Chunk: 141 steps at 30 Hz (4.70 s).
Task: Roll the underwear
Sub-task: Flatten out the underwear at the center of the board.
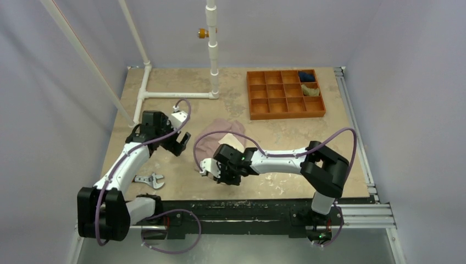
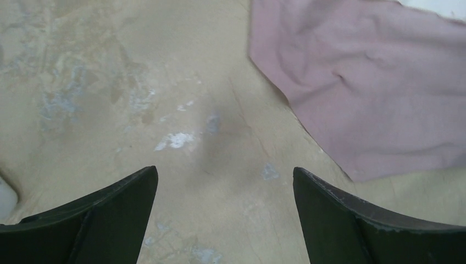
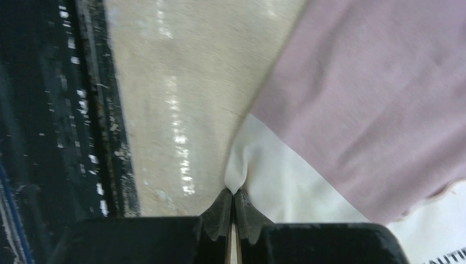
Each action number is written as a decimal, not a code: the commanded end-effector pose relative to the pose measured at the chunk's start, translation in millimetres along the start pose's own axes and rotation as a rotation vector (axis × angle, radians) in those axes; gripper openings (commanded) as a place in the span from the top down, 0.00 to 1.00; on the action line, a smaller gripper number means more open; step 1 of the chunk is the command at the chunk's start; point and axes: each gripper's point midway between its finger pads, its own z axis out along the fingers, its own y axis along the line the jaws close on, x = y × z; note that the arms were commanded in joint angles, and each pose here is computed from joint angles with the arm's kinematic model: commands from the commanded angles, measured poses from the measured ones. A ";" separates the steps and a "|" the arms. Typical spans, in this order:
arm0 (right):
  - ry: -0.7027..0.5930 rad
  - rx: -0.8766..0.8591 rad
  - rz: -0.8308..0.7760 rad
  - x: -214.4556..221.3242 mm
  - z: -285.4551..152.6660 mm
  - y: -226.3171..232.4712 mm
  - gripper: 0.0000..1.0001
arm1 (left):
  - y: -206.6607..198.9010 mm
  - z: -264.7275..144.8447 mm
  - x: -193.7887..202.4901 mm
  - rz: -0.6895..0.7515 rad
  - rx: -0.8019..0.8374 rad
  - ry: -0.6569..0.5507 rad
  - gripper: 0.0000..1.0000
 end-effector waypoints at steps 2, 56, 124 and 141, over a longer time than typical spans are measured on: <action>-0.021 -0.004 0.127 17.4 -21.4 -39.5 1.00 | -38.7 -3.2 10.6 0.299 0.172 -0.133 0.09; -0.290 0.024 0.260 -29.8 -177.9 -150.9 1.00 | -136.8 -41.0 -113.6 0.518 0.459 -0.221 1.00; -0.548 0.319 0.009 -73.4 -342.9 -78.5 1.00 | -177.5 -214.1 -150.9 0.673 0.413 -0.357 1.00; -0.200 0.296 0.356 -48.2 -111.3 -265.2 1.00 | -36.0 8.0 -89.0 0.402 0.175 0.112 1.00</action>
